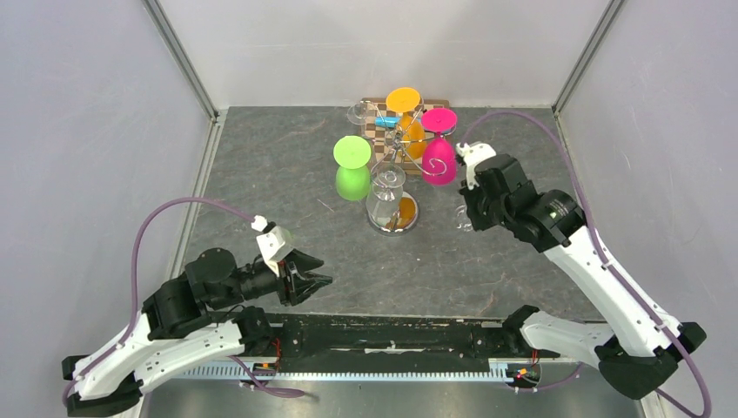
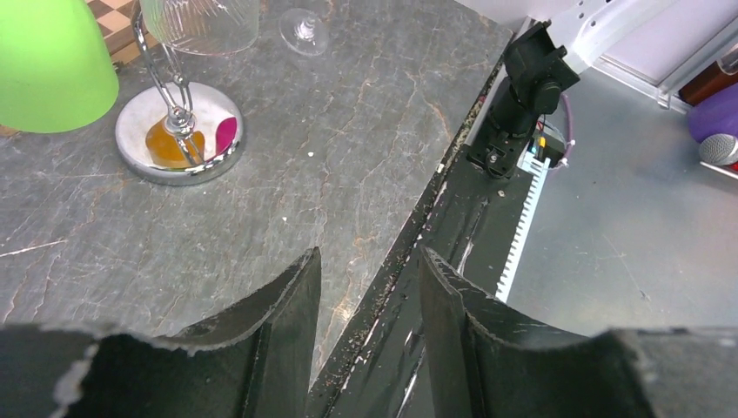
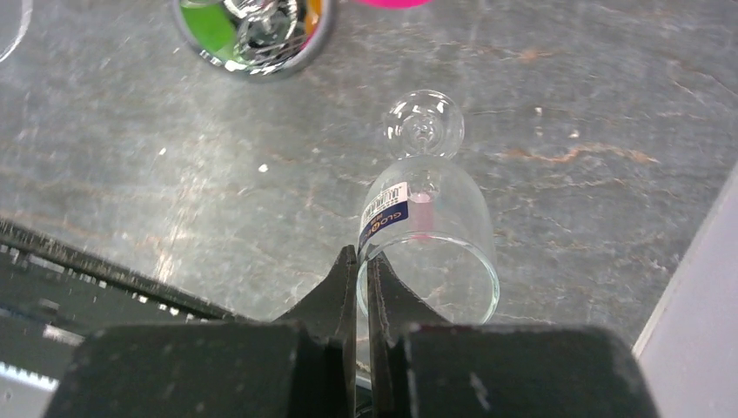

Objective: Take the wine glass off the wine glass rack
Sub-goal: Place the wine glass at the center of the board.

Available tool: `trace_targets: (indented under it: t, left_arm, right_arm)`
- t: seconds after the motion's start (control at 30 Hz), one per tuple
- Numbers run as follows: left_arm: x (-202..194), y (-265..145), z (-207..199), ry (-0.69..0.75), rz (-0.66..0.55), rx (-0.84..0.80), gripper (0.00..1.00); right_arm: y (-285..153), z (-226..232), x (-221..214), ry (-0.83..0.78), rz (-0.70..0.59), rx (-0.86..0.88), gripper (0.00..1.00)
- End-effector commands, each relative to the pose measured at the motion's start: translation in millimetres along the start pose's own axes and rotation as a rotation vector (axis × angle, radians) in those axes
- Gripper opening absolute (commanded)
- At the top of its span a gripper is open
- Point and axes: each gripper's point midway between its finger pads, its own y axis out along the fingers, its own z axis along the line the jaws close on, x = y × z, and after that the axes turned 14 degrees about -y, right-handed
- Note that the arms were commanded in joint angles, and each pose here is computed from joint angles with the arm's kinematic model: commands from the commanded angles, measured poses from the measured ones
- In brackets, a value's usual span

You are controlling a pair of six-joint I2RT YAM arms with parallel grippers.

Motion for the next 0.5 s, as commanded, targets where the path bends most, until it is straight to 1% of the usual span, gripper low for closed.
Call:
trace_targets:
  t: [0.0, 0.1, 0.17, 0.23, 0.47]
  left_arm:
    - [14.7, -1.6, 0.1, -0.059, -0.085, 0.015, 0.51]
    - [18.0, -2.2, 5.0, -0.088, -0.106, 0.048, 0.51]
    - [20.7, -1.2, 15.3, -0.142, -0.130, 0.113, 0.51]
    - [20.7, 0.2, 23.6, -0.178, -0.141, 0.163, 0.51]
    - [12.8, 4.1, 45.6, -0.228, -0.164, 0.270, 0.51]
  right_arm:
    - [-2.2, -47.2, 37.0, 0.073, -0.117, -0.123, 0.00]
    - [11.8, -74.7, 36.2, 0.123, -0.097, -0.155, 0.00]
    - [19.1, -95.4, 35.6, 0.157, -0.084, -0.185, 0.00]
    - [27.1, -105.8, 38.8, 0.180, -0.073, -0.192, 0.00]
    - [53.2, -147.6, 46.3, 0.272, -0.046, -0.216, 0.00]
